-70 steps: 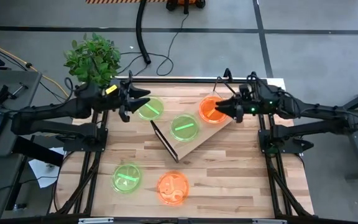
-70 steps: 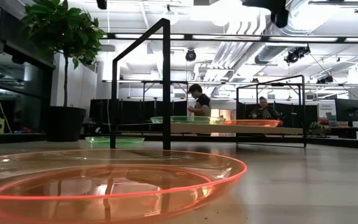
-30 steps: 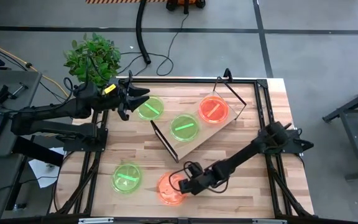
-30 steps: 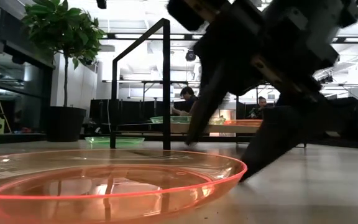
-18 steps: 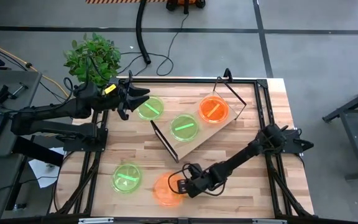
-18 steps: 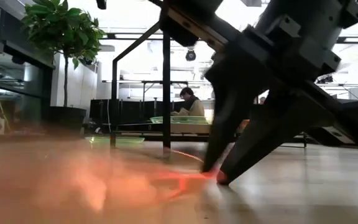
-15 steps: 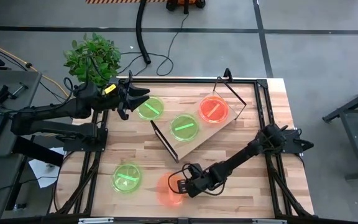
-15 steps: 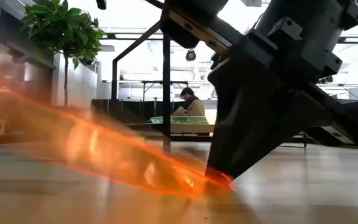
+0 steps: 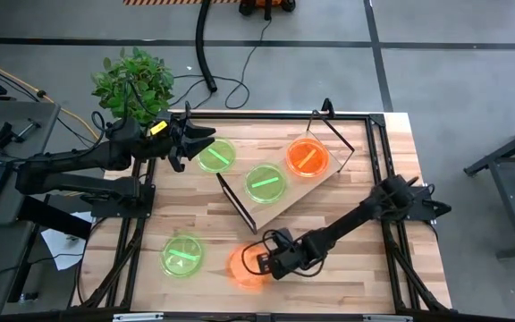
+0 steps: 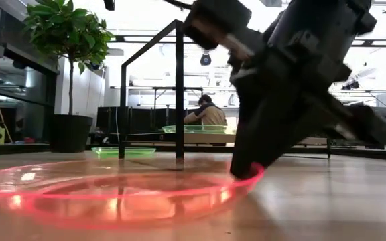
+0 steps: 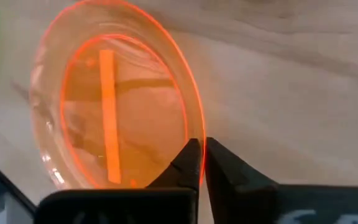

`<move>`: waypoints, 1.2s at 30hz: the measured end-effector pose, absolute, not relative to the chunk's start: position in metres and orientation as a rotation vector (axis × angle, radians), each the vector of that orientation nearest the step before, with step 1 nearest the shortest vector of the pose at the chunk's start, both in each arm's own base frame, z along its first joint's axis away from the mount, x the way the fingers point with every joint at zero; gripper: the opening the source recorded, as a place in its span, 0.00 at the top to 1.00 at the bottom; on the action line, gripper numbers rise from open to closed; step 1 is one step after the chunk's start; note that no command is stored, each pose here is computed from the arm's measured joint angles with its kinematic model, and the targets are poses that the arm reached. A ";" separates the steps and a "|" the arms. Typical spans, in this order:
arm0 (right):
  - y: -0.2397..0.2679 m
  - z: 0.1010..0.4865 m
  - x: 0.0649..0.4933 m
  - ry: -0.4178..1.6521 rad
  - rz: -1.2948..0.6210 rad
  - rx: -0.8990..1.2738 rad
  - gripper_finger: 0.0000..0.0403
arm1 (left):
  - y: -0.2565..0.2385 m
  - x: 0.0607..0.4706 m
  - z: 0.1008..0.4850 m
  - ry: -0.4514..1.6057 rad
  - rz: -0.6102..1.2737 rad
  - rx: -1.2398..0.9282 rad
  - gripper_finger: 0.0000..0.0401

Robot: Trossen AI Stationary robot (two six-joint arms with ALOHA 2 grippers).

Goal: Place and stack plates onto a shelf
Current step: Stack the orange plate on the top of the orange plate on the shelf

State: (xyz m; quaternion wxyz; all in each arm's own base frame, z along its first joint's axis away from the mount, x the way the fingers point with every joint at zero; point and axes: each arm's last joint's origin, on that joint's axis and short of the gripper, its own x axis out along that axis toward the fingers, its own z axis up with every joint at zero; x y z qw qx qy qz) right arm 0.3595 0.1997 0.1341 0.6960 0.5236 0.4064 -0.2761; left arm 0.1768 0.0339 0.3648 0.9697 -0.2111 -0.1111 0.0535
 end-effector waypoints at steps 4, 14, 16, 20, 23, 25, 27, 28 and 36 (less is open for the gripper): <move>0.204 0.152 0.348 0.903 -0.614 1.127 1.00 | 0.034 0.177 0.365 -0.225 0.108 -0.427 0.58; 0.211 0.198 0.305 0.943 -0.632 1.004 1.00 | 0.034 0.177 0.365 -0.226 0.107 -0.435 0.58; 0.210 0.210 0.292 0.950 -0.656 0.985 1.00 | 0.034 0.177 0.365 -0.225 0.107 -0.436 0.58; 0.201 0.216 0.263 0.886 -0.638 1.088 1.00 | 0.034 0.177 0.365 -0.225 0.107 -0.436 0.58; 0.196 0.207 0.243 0.838 -0.573 1.217 1.00 | 0.034 0.177 0.365 -0.226 0.107 -0.436 0.58; 0.194 0.197 0.237 0.792 -0.510 1.313 1.00 | 0.034 0.177 0.365 -0.225 0.107 -0.436 0.58; 0.191 0.187 0.241 0.698 -0.448 1.399 1.00 | 0.034 0.177 0.365 -0.226 0.107 -0.439 0.58; 0.190 0.183 0.245 0.656 -0.417 1.439 1.00 | 0.034 0.177 0.365 -0.226 0.106 -0.444 0.58; 0.181 0.147 0.292 0.639 -0.422 1.369 0.84 | 0.034 0.177 0.365 -0.226 0.106 -0.444 0.58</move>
